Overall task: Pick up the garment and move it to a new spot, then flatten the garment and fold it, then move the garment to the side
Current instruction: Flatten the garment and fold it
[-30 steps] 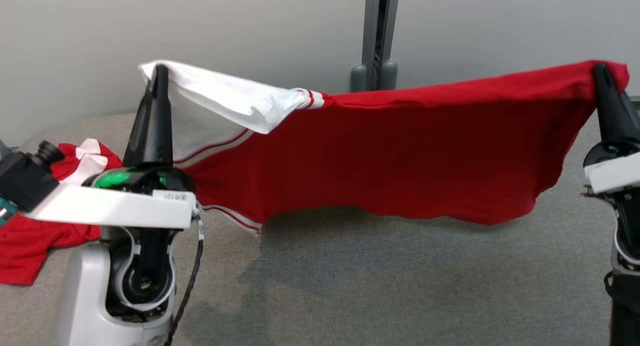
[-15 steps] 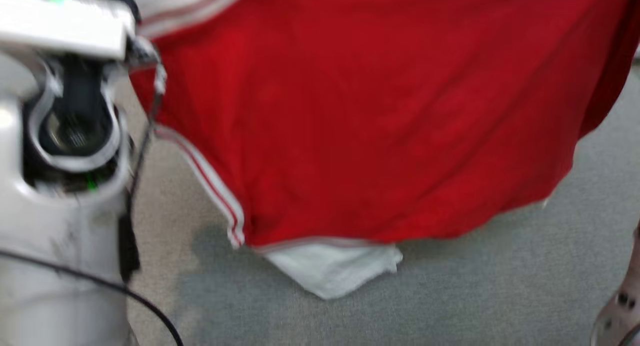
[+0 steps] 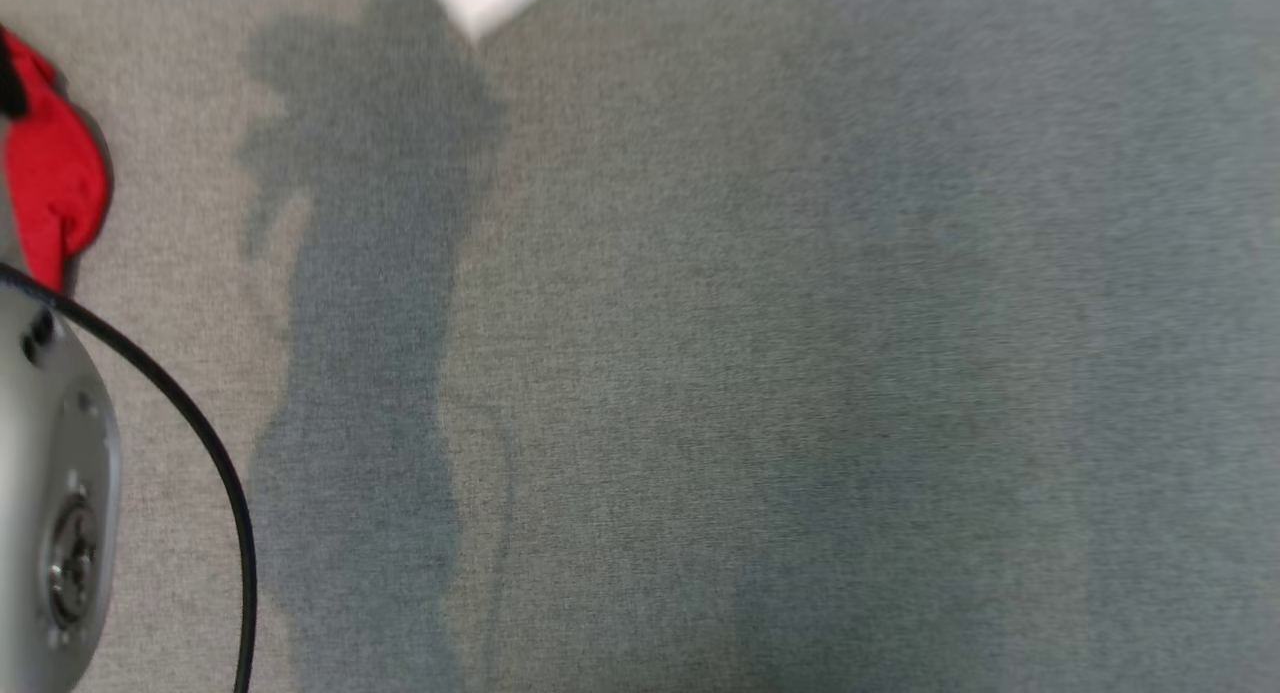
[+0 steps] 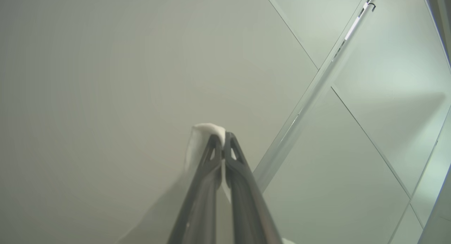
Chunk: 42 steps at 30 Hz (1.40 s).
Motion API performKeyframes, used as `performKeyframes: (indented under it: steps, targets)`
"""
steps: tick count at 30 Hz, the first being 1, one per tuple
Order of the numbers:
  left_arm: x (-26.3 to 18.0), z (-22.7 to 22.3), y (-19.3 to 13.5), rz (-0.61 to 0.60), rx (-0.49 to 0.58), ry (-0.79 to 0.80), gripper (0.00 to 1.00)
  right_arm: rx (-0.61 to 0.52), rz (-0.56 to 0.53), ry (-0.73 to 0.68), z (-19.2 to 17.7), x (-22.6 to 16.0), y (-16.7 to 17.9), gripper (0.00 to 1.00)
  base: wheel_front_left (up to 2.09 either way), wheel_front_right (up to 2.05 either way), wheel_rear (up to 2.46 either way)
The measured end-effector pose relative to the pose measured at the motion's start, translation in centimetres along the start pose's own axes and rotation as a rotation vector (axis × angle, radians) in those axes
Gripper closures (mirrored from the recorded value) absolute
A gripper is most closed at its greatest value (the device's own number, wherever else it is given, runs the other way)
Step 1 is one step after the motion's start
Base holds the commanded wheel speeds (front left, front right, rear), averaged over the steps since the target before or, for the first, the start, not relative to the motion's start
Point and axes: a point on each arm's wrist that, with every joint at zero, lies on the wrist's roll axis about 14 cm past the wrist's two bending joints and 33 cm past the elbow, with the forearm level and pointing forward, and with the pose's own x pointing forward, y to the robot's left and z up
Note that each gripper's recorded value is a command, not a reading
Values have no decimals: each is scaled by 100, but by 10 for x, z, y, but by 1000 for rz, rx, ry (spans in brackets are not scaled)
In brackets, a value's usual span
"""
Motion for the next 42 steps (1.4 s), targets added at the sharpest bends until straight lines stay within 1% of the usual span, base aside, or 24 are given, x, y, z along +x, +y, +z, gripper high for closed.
performKeyframes:
  steps: [3, 6, 9, 11, 12, 15, 18, 20, 22, 24, 28, 33, 42]
  targets:
    - [10, -9, 20, 12, 16, -34, 100, 24, 31, -67, -10, 17, 3, 100, 0, 0, 0]
    - [9, -32, 37, -3, 62, -8, 100, 49, 42, -48, -47, 22, -3, 100, 0, 0, 0]
    - [3, -55, 56, -21, 118, 39, 100, 70, 24, 8, -93, 18, -21, 100, 0, 0, 0]
    - [-9, -77, 76, -6, 164, 94, 100, 86, -7, 73, -130, 8, -39, 100, 0, 0, 0]
    - [-18, -89, 89, 12, 180, 129, 100, 105, -32, 104, -149, 1, -50, 100, 0, 0, 0]
    - [-52, -120, 129, 84, 223, 237, 100, 113, -115, 223, -206, -28, -84, 100, 0, 0, 0]
    - [-80, -138, 154, 118, 300, 324, 100, 148, -177, 300, -240, -52, -101, 100, 0, 0, 0]
    - [-99, -144, 166, 147, 318, 359, 100, 174, -212, 345, -254, -68, -107, 100, 0, 0, 0]
    - [-115, -144, 175, 172, 332, 383, 100, 196, -246, 368, -259, -82, -114, 100, 0, 0, 0]
    - [-142, -144, 184, 201, 368, 432, 100, 234, -291, 411, -267, -104, -117, 100, 0, 0, 0]
    - [-178, -140, 191, 230, 411, 497, 100, 278, -337, 456, -266, -127, -117, 100, 0, 0, 0]
    - [-216, -138, 189, 249, 442, 579, 100, 261, -366, 530, -261, -157, -116, 100, 0, 0, 0]
    - [-267, -132, 173, 233, 474, 667, 100, 204, -383, 583, -238, -193, -112, 100, 0, 0, 0]
